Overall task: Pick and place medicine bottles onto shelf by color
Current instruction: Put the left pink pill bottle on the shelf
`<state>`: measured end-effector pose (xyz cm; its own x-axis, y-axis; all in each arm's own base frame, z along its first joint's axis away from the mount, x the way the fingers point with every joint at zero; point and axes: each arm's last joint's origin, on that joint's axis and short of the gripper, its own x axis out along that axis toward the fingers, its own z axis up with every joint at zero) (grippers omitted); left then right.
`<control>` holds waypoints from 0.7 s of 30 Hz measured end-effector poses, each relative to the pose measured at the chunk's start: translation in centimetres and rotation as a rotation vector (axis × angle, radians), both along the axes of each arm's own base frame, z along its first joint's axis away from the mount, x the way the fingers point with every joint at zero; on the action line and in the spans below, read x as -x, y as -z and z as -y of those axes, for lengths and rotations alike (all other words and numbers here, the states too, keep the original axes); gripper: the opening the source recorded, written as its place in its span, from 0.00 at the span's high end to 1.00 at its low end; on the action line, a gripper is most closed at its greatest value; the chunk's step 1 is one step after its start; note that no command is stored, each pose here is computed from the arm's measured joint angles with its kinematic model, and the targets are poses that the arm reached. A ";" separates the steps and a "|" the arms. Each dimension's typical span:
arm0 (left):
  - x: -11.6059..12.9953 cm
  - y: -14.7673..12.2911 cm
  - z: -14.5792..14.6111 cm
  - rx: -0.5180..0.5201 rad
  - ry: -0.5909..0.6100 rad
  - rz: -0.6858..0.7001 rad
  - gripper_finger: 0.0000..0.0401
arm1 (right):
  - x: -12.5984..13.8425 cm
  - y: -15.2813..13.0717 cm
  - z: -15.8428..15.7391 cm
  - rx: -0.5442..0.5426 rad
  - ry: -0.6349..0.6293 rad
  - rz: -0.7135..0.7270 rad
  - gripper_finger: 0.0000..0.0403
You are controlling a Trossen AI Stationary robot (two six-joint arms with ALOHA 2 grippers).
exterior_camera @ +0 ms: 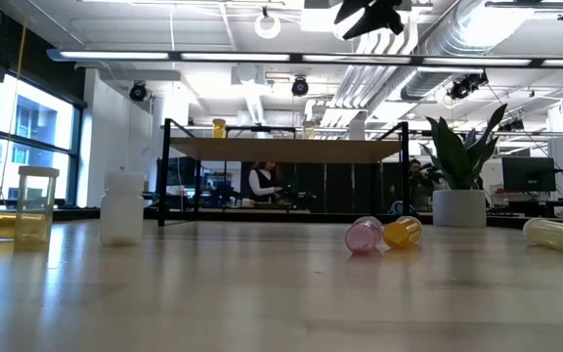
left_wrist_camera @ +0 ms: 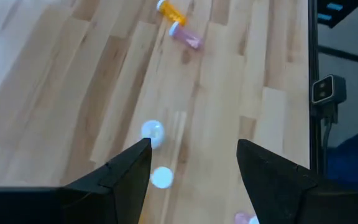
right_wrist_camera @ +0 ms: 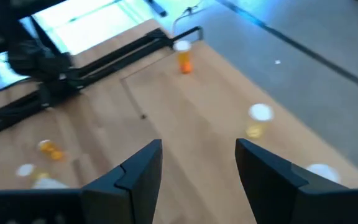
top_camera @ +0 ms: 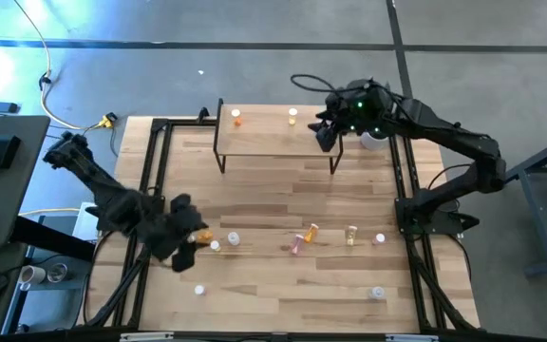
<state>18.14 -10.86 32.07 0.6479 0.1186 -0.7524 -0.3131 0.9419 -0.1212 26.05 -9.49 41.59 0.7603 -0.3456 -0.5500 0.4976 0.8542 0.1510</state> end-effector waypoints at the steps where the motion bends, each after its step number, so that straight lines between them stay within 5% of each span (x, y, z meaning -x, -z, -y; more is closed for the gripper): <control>1: 0.3 0.1 0.7 -0.006 -0.002 0.016 0.43 | -0.2 0.0 -0.5 -0.008 -0.012 0.003 0.52; 21: 2.0 7.2 11.1 -0.052 -0.156 0.096 0.43 | -1.4 0.0 -5.6 -0.071 -0.160 0.020 0.52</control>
